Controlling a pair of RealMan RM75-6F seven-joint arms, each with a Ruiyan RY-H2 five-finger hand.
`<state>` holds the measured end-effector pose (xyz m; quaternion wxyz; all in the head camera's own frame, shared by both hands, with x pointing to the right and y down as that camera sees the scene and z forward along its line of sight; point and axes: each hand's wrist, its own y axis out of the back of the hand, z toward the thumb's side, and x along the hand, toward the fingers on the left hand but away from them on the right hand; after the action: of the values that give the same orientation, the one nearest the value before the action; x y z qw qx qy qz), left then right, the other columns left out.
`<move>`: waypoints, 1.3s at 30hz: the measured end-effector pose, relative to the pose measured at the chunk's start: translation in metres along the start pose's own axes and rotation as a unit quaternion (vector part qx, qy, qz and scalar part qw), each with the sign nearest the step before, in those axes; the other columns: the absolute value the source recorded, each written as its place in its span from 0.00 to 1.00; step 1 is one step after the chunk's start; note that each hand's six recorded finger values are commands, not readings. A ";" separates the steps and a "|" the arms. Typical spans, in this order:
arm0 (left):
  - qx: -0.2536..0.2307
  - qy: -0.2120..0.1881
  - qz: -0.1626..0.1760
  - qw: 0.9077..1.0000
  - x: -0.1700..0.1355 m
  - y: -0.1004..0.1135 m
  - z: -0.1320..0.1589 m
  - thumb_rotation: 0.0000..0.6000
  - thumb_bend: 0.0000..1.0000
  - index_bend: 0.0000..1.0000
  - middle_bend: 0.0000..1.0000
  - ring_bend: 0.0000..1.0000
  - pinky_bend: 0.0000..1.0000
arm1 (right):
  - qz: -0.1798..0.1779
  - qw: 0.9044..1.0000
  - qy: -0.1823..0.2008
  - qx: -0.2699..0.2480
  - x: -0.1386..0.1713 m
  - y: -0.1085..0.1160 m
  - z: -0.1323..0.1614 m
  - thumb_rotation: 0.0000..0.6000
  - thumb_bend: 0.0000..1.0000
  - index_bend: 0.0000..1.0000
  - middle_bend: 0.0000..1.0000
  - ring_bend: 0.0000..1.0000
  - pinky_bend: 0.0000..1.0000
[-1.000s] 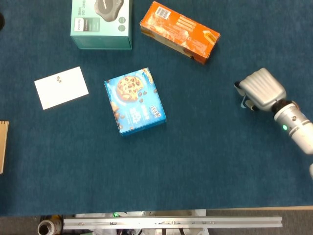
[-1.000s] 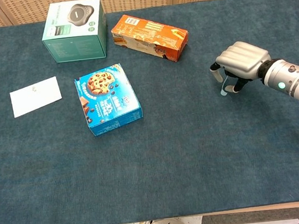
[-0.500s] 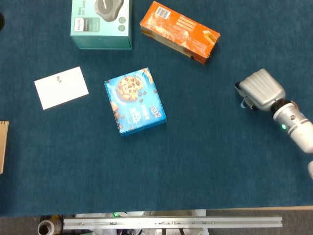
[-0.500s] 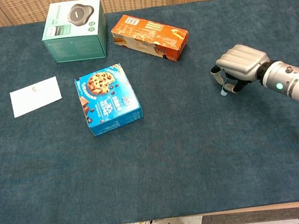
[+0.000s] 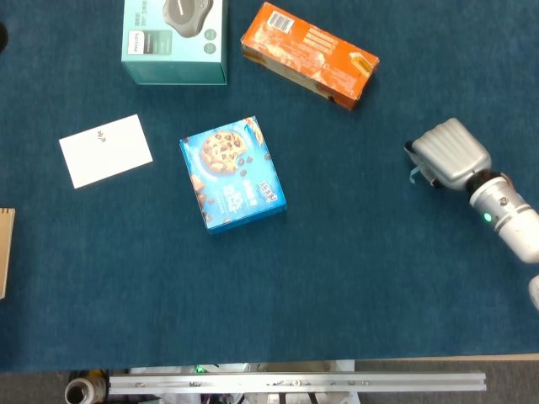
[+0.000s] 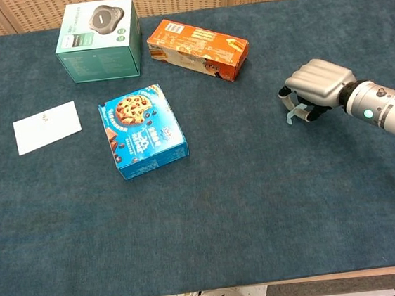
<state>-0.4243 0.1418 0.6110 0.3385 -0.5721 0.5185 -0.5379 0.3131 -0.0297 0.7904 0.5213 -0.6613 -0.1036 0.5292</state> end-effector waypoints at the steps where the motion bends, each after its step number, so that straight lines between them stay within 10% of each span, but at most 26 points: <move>1: 0.000 0.000 0.001 1.000 0.000 0.000 0.000 1.00 0.36 0.13 0.31 0.29 0.22 | -0.003 1.000 0.000 -0.004 0.000 0.002 0.001 1.00 0.38 0.56 1.00 1.00 1.00; 22: -0.002 -0.021 -0.003 1.000 -0.004 0.003 0.011 1.00 0.36 0.13 0.31 0.29 0.22 | -0.023 0.972 0.078 -0.219 -0.015 0.116 0.083 1.00 0.38 0.58 1.00 1.00 1.00; 39: -0.007 -0.015 -0.002 1.000 -0.015 0.005 0.008 1.00 0.36 0.13 0.30 0.29 0.22 | 0.019 0.959 0.099 -0.264 -0.058 0.128 0.174 1.00 0.38 0.58 1.00 1.00 1.00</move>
<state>-0.4163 0.1540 0.6005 0.3409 -0.5832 0.5165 -0.5262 0.0954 -0.0245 0.7407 0.3256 -0.8263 -0.1752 0.4249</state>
